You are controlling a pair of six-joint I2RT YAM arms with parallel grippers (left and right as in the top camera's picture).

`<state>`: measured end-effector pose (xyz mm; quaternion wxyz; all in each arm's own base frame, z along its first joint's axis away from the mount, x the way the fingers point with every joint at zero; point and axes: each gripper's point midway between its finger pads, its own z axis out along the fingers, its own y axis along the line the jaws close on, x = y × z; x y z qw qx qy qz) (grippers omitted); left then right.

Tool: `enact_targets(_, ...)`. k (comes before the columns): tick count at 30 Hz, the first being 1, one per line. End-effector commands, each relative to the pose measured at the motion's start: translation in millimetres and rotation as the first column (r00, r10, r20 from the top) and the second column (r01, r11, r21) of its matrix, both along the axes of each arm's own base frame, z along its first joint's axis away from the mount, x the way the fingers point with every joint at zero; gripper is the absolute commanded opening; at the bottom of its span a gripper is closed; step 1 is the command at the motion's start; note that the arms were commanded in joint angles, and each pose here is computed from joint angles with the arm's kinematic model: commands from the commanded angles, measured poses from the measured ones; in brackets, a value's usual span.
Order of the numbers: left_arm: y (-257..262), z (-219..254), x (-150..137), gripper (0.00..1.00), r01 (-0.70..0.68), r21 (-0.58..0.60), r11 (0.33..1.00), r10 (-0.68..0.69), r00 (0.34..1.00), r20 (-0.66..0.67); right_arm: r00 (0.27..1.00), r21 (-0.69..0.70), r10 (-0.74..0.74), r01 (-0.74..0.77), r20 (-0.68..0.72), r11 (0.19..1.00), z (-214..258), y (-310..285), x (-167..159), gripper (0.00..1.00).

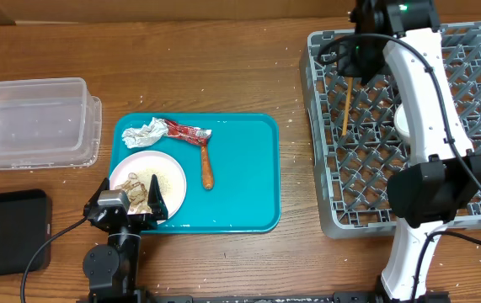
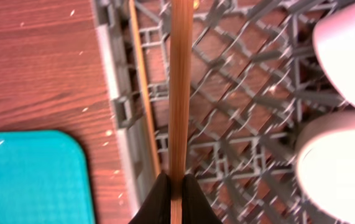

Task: Sort waste into correct bins and load items into the dishwasher
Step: 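Carry the second chopstick to the rack and release it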

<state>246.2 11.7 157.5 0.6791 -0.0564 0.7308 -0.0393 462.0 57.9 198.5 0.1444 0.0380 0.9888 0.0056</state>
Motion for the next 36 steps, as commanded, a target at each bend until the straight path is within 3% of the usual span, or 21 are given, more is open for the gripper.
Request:
enact_targets(1,0.5,-0.2,-0.3,1.0,-0.002,-0.007,1.0,0.002,1.0,0.004,0.997,0.003,0.073,-0.073,0.003,0.997,-8.6,3.9,5.7,0.04)
enact_targets(8,0.5,-0.3,-0.3,1.0,-0.002,-0.007,1.0,0.002,1.0,0.004,0.996,0.037,0.086,-0.087,0.007,0.996,-31.2,13.5,13.8,0.09)
enact_targets(10,0.5,-0.3,-0.3,1.0,-0.002,-0.007,1.0,0.002,1.0,0.004,0.996,0.043,0.087,-0.087,-0.002,0.995,-35.6,14.4,12.7,0.15)
enact_targets(12,0.5,-0.2,-0.3,1.0,-0.002,-0.007,1.0,0.002,1.0,0.004,0.996,0.042,0.088,-0.087,-0.007,0.995,-37.0,13.9,11.8,0.32)
enact_targets(13,0.5,-0.2,-0.3,1.0,-0.002,-0.007,1.0,0.002,1.0,0.004,0.996,0.039,0.087,-0.086,-0.01,0.996,-37.4,13.3,11.1,0.49)
enact_targets(15,0.5,-0.2,-0.3,1.0,-0.002,-0.007,1.0,0.002,1.0,0.004,0.996,0.039,0.087,-0.086,-0.017,0.996,-37.8,13.3,9.5,0.73)
enact_targets(16,0.5,-0.2,-0.3,1.0,-0.002,-0.007,1.0,0.002,1.0,0.004,0.996,0.039,0.084,-0.083,-0.021,0.996,-37.9,13.2,8.5,0.76)
enact_targets(21,0.5,-0.3,-0.3,1.0,-0.002,-0.007,1.0,0.002,1.0,0.004,0.999,0.062,0.002,0.0,-0.034,0.998,-25.4,12.5,-0.4,0.78)
enact_targets(31,0.5,-0.2,-0.3,1.0,-0.002,-0.007,1.0,0.002,1.0,0.004,0.993,0.311,-0.08,0.051,0.082,0.949,83.1,42.0,-48.9,0.76)
enact_targets(36,0.5,-0.2,-0.3,1.0,-0.002,-0.007,1.0,0.002,1.0,0.004,0.99,0.31,-0.003,-0.042,0.144,0.95,120.1,72.7,-89.7,0.71)
